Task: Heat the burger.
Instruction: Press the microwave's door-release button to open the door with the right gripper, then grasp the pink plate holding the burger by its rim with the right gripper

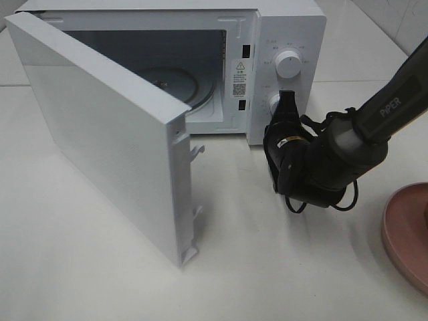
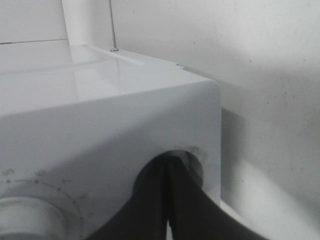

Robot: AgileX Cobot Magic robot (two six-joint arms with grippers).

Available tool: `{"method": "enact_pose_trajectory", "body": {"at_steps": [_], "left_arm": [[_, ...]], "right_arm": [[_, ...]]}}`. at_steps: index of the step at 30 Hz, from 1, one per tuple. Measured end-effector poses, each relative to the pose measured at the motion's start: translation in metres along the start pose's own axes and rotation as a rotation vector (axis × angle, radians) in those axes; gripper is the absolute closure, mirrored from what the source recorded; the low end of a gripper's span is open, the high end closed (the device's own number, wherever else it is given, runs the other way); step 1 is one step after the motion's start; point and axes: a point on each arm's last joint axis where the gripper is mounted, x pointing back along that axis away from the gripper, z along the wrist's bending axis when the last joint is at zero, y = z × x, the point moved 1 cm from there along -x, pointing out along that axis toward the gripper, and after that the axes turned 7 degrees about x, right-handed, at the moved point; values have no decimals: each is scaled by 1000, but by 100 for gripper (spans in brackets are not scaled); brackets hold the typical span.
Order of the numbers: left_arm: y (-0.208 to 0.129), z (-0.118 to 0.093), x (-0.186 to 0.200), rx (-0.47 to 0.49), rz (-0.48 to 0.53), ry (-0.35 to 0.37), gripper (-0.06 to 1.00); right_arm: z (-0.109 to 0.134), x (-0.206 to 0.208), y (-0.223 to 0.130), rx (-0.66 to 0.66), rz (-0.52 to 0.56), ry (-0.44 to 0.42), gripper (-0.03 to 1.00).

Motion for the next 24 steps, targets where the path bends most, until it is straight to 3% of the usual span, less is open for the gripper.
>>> {"method": "enact_pose_trajectory", "body": {"at_steps": [19, 24], "left_arm": [[0, 0, 0, 0, 0, 0, -5], [0, 0, 0, 0, 0, 0, -5]], "right_arm": [[13, 27, 13, 129, 83, -69, 95], [8, 38, 16, 181, 127, -140, 95]]}}
